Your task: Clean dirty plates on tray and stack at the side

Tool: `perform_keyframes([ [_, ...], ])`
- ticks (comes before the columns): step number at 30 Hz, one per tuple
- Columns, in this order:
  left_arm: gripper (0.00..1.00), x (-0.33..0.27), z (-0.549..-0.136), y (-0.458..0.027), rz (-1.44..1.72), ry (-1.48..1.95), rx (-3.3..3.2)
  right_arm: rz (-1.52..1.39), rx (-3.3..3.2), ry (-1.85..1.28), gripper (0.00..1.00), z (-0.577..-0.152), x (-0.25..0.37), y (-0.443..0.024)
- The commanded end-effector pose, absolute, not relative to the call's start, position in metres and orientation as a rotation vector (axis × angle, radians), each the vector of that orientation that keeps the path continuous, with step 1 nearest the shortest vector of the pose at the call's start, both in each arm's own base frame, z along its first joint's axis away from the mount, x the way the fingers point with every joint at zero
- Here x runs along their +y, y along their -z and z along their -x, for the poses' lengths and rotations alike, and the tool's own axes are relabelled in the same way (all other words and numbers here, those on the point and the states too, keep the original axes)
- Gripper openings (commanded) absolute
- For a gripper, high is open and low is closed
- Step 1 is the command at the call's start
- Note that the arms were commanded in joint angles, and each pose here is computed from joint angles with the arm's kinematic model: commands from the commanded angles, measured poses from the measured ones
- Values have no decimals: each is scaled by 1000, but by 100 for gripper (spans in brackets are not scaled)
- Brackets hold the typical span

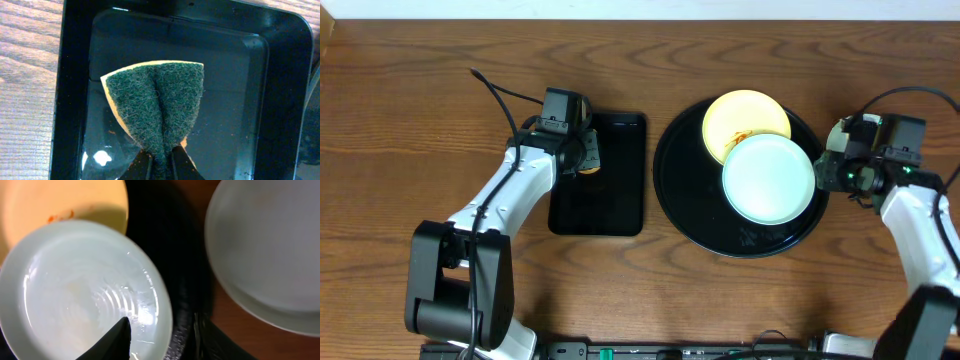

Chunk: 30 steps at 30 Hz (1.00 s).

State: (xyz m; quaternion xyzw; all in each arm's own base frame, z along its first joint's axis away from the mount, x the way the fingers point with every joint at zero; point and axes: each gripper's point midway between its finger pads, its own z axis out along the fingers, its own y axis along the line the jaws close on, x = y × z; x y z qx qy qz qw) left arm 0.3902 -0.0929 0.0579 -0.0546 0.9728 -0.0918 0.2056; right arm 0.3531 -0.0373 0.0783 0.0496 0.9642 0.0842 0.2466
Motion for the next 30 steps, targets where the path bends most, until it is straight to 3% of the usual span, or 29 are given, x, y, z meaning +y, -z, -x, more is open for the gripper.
perform_keyframes([
  [1, 8, -92, -391, -58, 159, 250, 2710, -73, 2637, -320, 40, -360, -29, -68],
  [12, 7, -91, -389, -57, 159, 248, 2718, -94, 2714, -351, 35, -366, -30, -20],
  [16, 7, -91, -389, -57, 159, 248, 2718, -105, 2760, -394, 28, -360, -26, -2],
  [18, 7, -91, -389, -57, 159, 248, 2718, -102, 2766, -457, 17, -359, -19, 2],
  [22, 7, -91, -389, -57, 159, 248, 2718, -92, 2745, -503, 2, -360, -13, -4],
  [30, 7, -91, -388, -57, 160, 247, 2721, -75, 2620, -447, 1, -372, -17, -52],
])
